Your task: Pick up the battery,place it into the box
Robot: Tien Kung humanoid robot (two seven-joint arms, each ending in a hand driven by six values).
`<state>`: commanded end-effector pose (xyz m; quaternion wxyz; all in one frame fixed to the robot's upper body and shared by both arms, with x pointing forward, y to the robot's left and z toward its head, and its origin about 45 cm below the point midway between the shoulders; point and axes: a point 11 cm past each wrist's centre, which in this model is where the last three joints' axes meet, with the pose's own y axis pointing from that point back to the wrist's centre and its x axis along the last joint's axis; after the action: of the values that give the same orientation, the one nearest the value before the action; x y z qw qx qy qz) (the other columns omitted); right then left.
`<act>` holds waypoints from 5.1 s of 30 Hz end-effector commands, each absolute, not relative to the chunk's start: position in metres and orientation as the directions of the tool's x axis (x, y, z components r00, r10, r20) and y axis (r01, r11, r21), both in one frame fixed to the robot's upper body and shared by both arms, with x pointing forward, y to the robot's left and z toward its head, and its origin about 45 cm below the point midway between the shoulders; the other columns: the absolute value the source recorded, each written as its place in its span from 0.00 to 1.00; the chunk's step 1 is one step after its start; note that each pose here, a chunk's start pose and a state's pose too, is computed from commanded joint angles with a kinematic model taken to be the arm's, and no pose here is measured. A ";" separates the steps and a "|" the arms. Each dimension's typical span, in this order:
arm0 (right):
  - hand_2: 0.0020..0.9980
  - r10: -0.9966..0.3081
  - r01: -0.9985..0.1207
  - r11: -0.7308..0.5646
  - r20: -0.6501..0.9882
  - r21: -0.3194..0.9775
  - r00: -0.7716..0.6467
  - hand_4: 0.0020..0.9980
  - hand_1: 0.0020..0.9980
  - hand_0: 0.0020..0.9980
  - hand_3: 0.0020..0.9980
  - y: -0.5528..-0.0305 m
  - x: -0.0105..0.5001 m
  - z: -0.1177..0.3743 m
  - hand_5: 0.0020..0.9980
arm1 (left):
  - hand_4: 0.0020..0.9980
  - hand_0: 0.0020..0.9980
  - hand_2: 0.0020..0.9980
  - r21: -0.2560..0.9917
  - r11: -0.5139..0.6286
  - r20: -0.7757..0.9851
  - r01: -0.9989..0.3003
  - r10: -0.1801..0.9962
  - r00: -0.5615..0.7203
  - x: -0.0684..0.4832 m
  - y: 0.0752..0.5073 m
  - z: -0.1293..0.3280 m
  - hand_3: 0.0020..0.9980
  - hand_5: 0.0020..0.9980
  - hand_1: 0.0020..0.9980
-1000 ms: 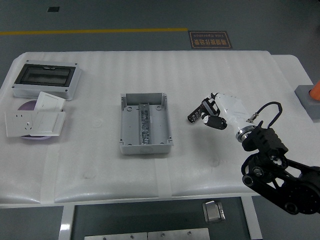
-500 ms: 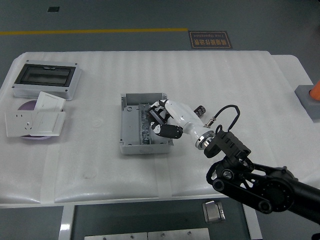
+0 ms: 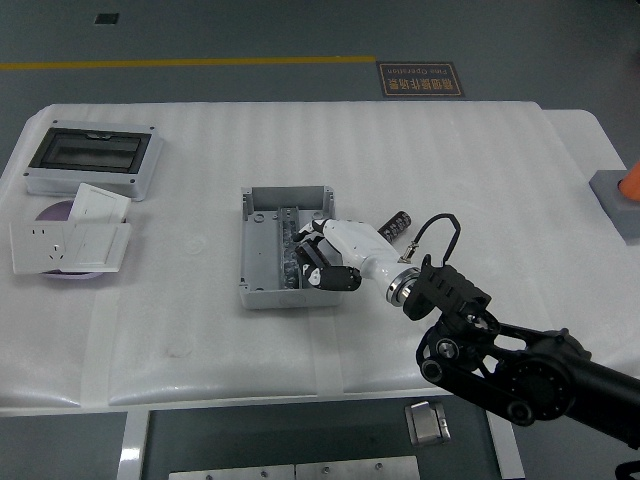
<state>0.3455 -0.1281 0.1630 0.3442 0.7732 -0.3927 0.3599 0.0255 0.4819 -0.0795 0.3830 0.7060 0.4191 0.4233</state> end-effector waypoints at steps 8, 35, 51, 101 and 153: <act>1.00 -0.439 -0.909 -0.378 0.830 0.178 0.345 0.74 0.99 1.00 1.00 -0.152 0.364 0.180 0.14 | 0.52 0.64 0.61 0.898 -0.351 0.272 0.267 0.917 0.291 0.026 0.480 -0.080 0.60 0.19 0.70; 1.00 -0.246 -0.900 -0.128 0.866 0.417 0.436 0.96 0.97 1.00 1.00 -0.226 0.399 0.140 0.47 | 0.53 0.63 0.60 0.902 -0.348 0.272 0.254 0.917 0.290 0.032 0.479 -0.080 0.59 0.20 0.70; 1.00 -0.269 -0.918 -0.099 0.878 0.384 0.396 0.96 0.94 1.00 1.00 -0.223 0.401 0.135 0.49 | 0.53 0.63 0.60 0.903 -0.349 0.274 0.250 0.917 0.291 0.031 0.478 -0.081 0.59 0.20 0.70; 0.71 -0.389 -0.897 -0.419 0.865 0.140 0.317 0.61 0.51 0.56 0.79 -0.139 0.366 0.209 0.22 | 0.51 0.62 0.62 0.903 -0.352 0.278 0.247 0.915 0.292 0.032 0.478 -0.081 0.59 0.19 0.69; 1.00 -0.786 -0.991 0.082 0.605 -0.106 -0.130 0.87 1.00 1.00 1.00 -0.343 0.372 0.245 0.39 | 0.51 0.61 0.61 0.895 -0.357 0.267 0.268 0.909 0.319 0.034 0.480 -0.079 0.59 0.19 0.68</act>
<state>0.3716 -0.3429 0.2453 0.2019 0.6280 -0.7073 0.2542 0.0339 0.4798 -0.0788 0.3891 0.7129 0.4127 0.4123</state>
